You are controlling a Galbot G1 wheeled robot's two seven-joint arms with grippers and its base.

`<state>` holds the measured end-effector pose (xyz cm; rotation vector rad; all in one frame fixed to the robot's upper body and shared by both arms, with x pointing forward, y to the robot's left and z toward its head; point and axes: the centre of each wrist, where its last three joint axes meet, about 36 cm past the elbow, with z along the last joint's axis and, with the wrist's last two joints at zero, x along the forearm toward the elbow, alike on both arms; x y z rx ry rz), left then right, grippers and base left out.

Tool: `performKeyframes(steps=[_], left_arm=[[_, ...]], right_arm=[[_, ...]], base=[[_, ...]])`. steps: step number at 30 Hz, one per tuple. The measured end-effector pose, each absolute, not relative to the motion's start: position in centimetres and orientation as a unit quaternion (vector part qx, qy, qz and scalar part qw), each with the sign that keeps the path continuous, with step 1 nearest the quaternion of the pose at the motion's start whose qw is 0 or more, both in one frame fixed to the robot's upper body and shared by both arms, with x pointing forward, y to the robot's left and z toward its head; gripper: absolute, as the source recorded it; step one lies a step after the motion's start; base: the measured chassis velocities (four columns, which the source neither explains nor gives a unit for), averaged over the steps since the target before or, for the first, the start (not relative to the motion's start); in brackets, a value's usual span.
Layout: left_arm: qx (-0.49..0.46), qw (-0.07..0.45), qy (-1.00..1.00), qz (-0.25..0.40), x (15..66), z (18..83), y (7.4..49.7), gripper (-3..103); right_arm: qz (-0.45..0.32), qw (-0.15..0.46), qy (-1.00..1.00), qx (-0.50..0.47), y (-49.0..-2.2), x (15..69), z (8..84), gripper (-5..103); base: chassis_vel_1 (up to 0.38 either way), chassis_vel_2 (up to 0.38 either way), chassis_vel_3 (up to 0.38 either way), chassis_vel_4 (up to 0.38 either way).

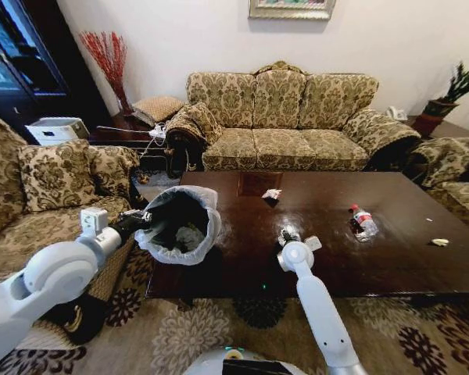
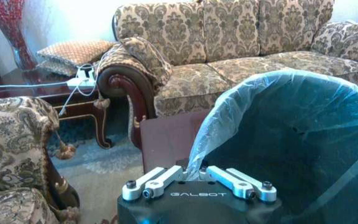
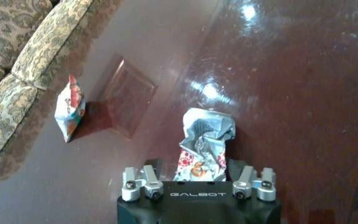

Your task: Move to the front of the table and place the trash on the table into the trash bin.

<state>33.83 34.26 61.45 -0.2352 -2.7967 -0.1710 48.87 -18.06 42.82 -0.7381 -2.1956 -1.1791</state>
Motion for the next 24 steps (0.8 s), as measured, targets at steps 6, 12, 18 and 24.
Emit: performKeyframes(steps=[6, 12, 18, 24], left_arm=[[-0.08, 0.161, -0.982, -0.057, 33.9, 61.4, 34.3, 2], [-0.075, 0.159, -0.983, -0.055, 34.0, 61.0, 34.5, 2], [-0.073, 0.16, -0.983, -0.055, 34.0, 61.3, 34.5, 2], [-0.076, 0.176, -0.98, -0.059, 34.1, 62.0, 34.1, 2]], right_arm=[[-0.434, 0.272, -0.815, -0.272, -17.8, 48.7, 42.7, 44], [-0.432, 0.269, -0.817, -0.271, -17.6, 48.0, 42.8, 27], [-0.383, 0.15, -0.88, -0.239, -15.8, 44.9, 46.7, 8], [-0.348, -0.029, -0.936, 0.041, -13.8, 36.8, 56.2, 2]], base=[[0.0, 0.0, 0.0, 0.0], [0.0, 0.0, 0.0, 0.0], [0.0, 0.0, 0.0, 0.0], [0.0, 0.0, 0.0, 0.0]])
